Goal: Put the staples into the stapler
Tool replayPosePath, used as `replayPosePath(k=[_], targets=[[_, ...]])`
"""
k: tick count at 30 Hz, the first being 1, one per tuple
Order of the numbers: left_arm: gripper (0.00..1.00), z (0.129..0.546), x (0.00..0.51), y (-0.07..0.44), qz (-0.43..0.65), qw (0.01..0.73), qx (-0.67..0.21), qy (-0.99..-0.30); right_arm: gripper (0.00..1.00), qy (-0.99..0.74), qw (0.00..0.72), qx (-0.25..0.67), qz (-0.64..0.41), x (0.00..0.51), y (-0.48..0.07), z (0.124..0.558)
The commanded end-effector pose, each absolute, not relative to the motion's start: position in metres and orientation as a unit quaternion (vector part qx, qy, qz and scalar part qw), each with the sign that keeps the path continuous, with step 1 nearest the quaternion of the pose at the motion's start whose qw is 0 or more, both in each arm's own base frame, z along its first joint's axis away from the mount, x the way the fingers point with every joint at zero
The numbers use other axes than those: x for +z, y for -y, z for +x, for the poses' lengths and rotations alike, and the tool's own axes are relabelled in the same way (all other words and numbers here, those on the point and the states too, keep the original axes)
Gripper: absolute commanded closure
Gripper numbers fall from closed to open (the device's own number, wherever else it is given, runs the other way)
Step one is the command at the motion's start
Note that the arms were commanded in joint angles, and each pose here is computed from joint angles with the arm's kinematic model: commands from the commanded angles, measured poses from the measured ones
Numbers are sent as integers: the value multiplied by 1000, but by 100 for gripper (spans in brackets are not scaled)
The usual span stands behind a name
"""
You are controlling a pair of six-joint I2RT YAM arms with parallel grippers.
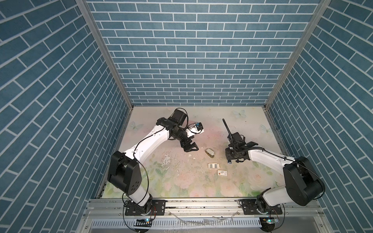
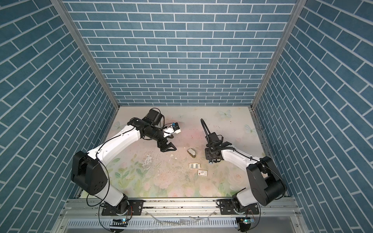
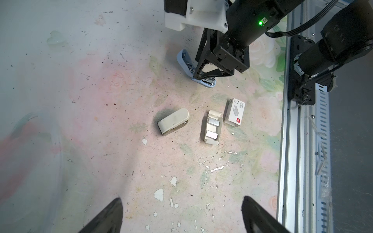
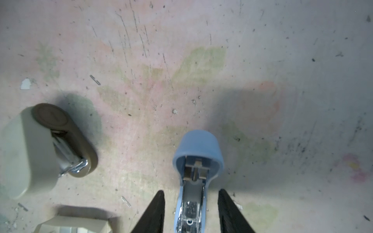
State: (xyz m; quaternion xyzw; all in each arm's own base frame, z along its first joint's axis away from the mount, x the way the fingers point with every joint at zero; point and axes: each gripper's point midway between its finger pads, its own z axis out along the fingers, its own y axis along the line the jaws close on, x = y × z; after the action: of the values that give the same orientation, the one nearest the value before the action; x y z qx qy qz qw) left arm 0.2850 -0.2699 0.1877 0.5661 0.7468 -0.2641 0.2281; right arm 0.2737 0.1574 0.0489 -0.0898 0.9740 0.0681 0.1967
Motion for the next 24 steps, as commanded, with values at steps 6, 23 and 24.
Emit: replayPosePath(k=[6,23,24], targets=[[7,285,171,292,629,195,-237,-714,55,-974,170,123,-83,69,-161,239],[10,305,117,333,717,111,-197,-659,62,-948,224,224,40,102,-136,194],[10,304,113,335,724,103,-196,-653,62,-946,225,228,45,101,-135,192]])
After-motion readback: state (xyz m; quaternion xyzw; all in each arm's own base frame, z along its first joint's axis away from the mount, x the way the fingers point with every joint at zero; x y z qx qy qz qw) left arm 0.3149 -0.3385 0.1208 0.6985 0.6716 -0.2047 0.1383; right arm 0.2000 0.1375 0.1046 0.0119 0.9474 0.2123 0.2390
